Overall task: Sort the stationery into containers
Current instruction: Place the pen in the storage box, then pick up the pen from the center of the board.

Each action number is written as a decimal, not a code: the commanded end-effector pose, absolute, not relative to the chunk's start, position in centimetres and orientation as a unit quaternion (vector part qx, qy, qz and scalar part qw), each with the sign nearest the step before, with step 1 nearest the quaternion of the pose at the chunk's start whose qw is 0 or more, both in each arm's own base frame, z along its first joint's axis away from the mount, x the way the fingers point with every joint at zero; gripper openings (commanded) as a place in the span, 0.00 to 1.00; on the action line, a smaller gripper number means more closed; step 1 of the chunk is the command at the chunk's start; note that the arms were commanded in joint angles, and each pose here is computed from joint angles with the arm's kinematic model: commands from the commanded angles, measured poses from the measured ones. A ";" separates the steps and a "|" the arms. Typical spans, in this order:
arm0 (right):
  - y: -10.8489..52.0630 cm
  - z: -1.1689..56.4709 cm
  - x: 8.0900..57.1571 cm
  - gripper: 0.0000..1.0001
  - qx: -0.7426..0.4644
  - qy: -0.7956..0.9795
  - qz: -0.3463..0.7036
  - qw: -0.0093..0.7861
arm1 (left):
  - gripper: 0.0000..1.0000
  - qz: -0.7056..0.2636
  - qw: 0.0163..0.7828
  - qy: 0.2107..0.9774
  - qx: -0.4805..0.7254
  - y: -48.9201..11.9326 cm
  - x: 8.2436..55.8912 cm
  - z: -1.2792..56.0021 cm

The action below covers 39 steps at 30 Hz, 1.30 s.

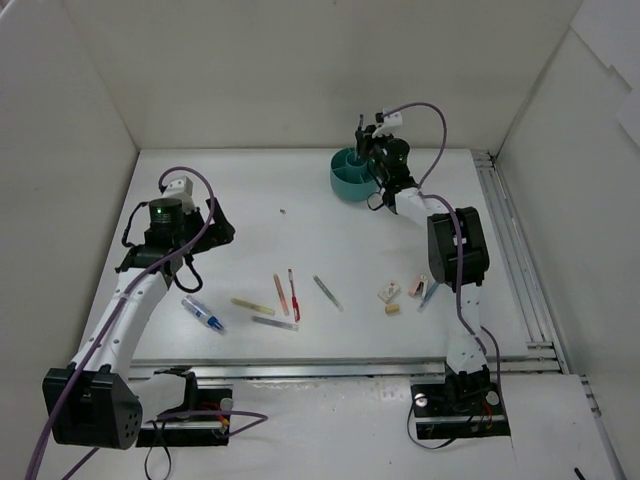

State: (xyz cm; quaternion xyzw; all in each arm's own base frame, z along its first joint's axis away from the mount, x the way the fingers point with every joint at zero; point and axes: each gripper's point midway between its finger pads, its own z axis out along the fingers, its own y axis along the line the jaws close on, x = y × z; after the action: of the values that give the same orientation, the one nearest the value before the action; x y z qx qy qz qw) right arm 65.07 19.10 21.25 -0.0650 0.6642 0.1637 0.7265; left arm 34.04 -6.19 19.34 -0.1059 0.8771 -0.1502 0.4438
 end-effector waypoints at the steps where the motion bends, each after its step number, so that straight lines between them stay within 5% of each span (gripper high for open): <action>1: 19.4 26.6 63.9 0.07 -0.072 0.604 0.176 0.774 | 1.00 -0.154 0.485 0.856 -0.091 -6.4 35.0 22.8; 7: 19.0 26.8 62.2 0.26 -0.069 0.611 0.168 0.770 | 1.00 -0.155 0.484 0.856 -0.094 -6.4 34.3 22.6; 17: 21.0 31.6 55.3 0.77 -0.174 0.577 0.159 0.782 | 1.00 -0.162 0.491 0.851 -0.093 -6.5 32.2 22.5; 19: 22.5 32.8 52.4 0.97 -0.243 0.555 0.154 0.780 | 1.00 -0.162 0.497 0.847 -0.093 -6.4 31.4 22.6; 22: 25.6 30.4 47.8 0.98 -0.415 0.523 0.146 0.730 | 1.00 -0.161 0.507 0.842 -0.090 -6.2 30.3 22.7; 28: 29.0 22.7 39.3 0.98 -0.683 0.562 0.146 0.443 | 1.00 -0.176 0.521 0.831 -0.087 -6.7 28.5 22.8; 39: 32.0 13.3 33.4 0.98 -0.908 0.335 -0.011 0.253 | 1.00 -0.177 0.514 0.828 -0.138 -6.1 26.3 22.0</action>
State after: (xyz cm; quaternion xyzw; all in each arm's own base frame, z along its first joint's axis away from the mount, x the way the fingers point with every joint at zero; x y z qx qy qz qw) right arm 34.92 32.93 15.37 -0.8402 0.4256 0.0348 0.3343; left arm 26.07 -6.22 21.09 -0.1189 0.8389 -0.1718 0.5026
